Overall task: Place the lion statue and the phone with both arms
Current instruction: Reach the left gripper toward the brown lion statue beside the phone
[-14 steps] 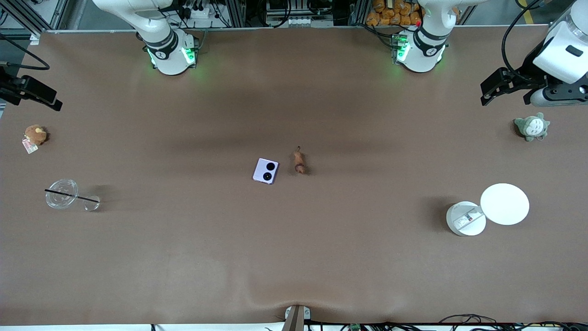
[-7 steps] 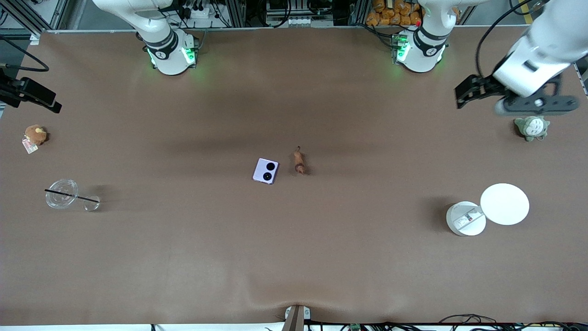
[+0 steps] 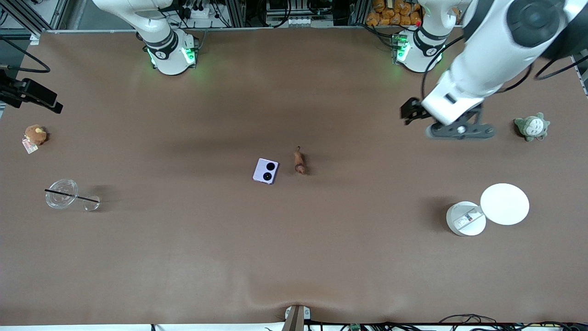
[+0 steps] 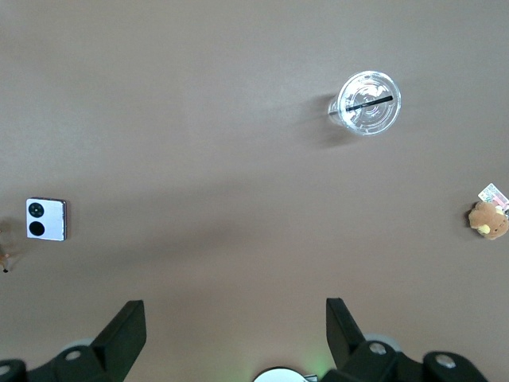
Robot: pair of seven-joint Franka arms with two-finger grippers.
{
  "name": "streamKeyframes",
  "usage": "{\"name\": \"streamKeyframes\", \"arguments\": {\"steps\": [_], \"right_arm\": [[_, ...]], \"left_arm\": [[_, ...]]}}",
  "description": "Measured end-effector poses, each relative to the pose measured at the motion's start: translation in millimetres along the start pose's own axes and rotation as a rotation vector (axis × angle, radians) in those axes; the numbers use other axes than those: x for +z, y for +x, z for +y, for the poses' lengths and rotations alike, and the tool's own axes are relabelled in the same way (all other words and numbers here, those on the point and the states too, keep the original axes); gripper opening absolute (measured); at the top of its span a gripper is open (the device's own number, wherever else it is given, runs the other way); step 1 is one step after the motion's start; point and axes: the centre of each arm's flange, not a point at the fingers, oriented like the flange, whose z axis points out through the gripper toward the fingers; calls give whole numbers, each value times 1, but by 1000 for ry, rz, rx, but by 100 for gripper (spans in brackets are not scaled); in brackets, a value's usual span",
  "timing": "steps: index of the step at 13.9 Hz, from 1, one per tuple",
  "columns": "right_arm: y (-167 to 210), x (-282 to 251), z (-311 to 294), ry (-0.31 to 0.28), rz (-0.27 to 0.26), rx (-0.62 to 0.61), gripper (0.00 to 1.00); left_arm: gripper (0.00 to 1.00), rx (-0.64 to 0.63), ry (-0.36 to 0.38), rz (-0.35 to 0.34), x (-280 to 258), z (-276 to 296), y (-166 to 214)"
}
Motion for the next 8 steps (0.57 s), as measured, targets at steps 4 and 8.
{"name": "streamKeyframes", "arguments": {"steps": [4, 8], "right_arm": [[0, 0, 1, 0, -1, 0, 100], [0, 1, -1, 1, -2, -6, 100]], "left_arm": [[100, -51, -35, -11, 64, 77, 9], [100, -119, 2, 18, 126, 161, -1]]}}
